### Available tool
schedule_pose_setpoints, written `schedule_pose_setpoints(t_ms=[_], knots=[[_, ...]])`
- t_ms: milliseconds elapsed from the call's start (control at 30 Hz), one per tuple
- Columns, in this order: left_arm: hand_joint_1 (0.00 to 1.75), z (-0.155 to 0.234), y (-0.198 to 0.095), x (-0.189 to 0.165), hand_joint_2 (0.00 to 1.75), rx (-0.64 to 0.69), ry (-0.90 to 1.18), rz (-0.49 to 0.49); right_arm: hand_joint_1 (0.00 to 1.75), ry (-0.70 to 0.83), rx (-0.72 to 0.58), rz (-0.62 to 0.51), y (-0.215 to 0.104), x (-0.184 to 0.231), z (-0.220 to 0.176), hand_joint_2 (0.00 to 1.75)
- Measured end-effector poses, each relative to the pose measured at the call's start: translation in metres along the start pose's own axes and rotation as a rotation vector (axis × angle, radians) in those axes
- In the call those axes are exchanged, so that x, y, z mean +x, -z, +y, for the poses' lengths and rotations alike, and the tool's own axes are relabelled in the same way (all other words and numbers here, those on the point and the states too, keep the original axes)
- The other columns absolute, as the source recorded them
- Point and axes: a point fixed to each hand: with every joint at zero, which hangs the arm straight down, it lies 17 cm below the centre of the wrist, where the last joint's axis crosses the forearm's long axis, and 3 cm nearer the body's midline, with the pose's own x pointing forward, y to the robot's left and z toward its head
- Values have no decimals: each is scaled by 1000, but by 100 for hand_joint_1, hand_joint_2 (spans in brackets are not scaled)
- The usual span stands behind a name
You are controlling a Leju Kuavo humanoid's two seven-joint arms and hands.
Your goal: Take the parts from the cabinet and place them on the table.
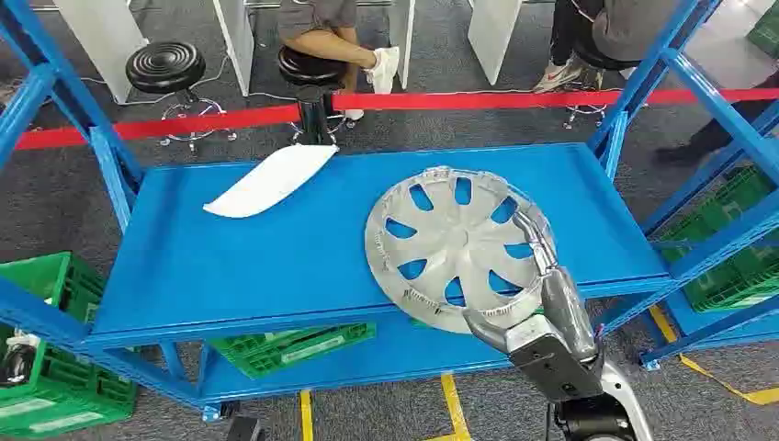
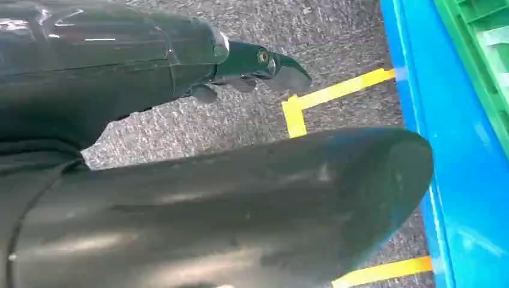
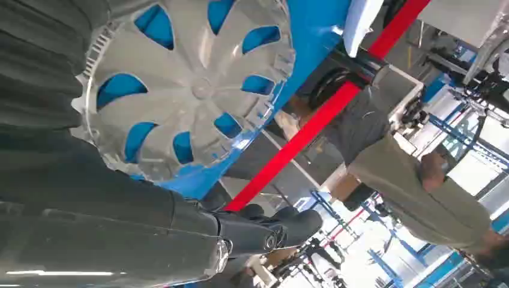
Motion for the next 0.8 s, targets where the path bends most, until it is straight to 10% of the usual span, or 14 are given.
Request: schedule_pose_setpoints(t_ms=[800], knots=[[0, -2, 0, 1, 0, 7, -13, 0, 0, 8, -5, -5, 1, 3, -1, 175]])
